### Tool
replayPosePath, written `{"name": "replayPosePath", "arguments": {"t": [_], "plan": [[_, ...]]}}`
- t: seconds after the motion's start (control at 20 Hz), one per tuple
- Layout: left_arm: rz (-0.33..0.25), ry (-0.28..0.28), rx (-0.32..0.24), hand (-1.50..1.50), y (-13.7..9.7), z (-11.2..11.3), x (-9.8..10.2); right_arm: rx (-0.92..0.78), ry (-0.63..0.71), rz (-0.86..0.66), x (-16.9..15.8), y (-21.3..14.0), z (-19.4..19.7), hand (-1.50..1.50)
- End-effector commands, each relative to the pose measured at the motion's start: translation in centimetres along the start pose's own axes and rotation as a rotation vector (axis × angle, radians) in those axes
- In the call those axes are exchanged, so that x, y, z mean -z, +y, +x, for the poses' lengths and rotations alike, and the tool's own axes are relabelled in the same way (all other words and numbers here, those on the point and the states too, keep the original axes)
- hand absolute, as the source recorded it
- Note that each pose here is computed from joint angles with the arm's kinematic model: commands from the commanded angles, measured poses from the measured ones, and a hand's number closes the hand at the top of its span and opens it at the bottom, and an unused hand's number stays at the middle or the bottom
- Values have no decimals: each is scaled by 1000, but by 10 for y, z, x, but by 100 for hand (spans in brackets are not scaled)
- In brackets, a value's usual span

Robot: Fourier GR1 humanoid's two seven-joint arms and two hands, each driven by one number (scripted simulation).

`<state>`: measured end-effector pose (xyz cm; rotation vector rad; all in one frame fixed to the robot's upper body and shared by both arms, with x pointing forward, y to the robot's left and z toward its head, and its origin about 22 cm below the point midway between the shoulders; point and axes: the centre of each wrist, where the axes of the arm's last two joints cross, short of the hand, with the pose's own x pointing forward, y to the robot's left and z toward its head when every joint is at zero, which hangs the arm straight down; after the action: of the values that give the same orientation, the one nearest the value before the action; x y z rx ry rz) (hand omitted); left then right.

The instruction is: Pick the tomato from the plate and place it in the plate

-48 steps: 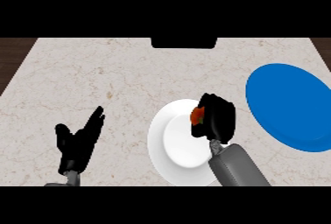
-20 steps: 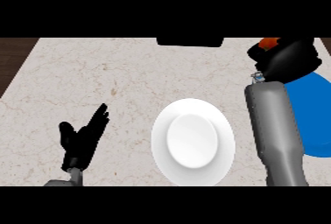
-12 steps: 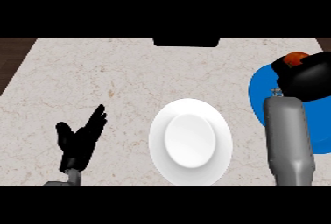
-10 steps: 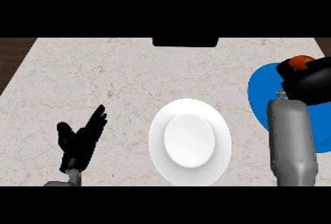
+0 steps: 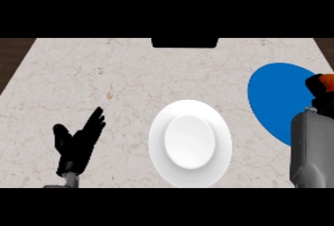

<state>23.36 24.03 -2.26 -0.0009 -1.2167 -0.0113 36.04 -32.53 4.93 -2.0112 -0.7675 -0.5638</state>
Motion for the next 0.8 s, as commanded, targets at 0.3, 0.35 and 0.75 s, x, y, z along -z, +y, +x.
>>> {"name": "replayPosePath", "arguments": {"t": [0.3, 0.35, 0.75], "plan": [[4, 27, 0, 0, -3, -8, 10, -73, 314, 331, -1, 42, -54, -150], [10, 14, -14, 0, -6, -15, 6, -51, 305, 301, 14, 46, -71, -150], [2, 27, -3, 0, -2, -11, 7, 272, 199, 145, 3, 35, -53, -150]]}}
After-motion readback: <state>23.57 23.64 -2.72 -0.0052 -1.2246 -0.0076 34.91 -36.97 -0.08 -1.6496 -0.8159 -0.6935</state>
